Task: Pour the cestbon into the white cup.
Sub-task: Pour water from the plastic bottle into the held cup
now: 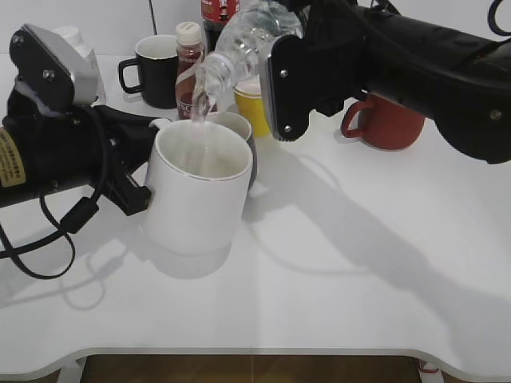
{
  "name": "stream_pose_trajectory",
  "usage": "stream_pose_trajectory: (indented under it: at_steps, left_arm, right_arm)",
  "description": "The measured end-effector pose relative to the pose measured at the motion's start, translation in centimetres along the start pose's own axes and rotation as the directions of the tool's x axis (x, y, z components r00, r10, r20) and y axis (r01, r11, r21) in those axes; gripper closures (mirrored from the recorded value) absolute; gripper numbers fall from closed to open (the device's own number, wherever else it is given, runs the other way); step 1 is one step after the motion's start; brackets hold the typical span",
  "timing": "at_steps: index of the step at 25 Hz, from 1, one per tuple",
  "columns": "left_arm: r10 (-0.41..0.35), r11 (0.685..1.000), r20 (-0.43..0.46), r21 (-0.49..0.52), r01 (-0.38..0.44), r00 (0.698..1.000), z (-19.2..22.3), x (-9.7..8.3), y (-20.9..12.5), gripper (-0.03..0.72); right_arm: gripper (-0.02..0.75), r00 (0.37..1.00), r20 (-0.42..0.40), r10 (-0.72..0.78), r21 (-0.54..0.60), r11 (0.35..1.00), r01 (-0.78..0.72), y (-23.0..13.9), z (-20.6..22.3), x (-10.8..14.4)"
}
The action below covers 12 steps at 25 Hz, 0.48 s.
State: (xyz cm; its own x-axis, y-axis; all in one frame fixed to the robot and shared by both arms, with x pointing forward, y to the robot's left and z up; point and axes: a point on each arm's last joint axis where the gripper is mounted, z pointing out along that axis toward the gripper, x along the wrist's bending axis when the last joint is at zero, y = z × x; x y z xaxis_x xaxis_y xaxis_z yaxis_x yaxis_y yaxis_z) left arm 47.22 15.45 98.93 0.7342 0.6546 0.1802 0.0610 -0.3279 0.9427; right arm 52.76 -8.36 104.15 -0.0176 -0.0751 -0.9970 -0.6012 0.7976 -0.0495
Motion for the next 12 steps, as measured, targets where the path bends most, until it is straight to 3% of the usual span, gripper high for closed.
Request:
stream_pose_trajectory:
  at_steps: [12]
  left_arm:
    - [-0.001,1.000,-0.002,0.007,0.001,1.000,0.00,0.02,-0.06,0.652]
  right_arm:
    - [0.268,1.000,0.002,0.015,0.013,1.000,-0.015,-0.12,0.00,-0.02]
